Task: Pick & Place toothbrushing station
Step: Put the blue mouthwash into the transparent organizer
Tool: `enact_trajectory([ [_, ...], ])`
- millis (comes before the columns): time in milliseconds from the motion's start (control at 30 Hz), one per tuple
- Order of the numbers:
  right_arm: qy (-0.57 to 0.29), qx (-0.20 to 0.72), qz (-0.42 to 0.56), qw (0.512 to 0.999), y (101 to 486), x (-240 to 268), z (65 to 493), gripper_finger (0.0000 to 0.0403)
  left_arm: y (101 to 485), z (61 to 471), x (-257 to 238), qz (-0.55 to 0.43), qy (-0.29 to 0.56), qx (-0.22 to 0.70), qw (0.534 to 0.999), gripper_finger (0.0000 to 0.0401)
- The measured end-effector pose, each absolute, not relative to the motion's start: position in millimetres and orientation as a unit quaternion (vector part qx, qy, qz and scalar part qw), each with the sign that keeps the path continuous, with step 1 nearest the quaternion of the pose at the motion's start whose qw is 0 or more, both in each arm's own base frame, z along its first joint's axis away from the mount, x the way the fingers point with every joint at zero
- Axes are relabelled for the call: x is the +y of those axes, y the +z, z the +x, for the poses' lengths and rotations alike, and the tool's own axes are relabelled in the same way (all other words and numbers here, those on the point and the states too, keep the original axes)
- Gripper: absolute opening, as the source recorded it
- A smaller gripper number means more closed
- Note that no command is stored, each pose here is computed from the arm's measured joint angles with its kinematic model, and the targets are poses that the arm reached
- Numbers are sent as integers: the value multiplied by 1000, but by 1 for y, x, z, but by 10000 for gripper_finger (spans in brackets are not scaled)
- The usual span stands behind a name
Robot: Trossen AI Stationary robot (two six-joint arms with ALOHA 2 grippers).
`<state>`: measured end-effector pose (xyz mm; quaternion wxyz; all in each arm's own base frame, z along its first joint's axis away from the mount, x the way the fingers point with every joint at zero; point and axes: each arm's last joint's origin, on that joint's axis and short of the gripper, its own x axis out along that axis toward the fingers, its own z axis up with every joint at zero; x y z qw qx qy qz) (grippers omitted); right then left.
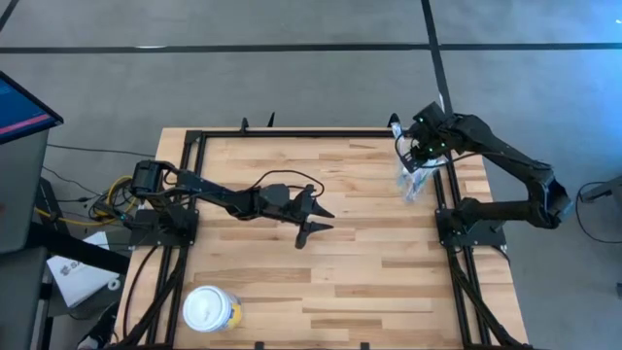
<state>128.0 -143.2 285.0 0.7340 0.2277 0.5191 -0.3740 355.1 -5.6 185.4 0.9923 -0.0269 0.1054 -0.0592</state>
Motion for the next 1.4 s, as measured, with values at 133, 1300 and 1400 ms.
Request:
enact_trajectory([
  [133, -372, 522, 229, 732, 281, -144, 127, 87, 185, 355, -6, -27, -58, 105, 992, 140],
  [1300, -357, 531, 249, 727, 251, -146, 123, 94, 185, 355, -6, -27, -59, 105, 992, 140],
  [1400, -356, 532, 249, 727, 251, -145, 123, 93, 185, 355, -6, -27, -59, 105, 992, 140],
])
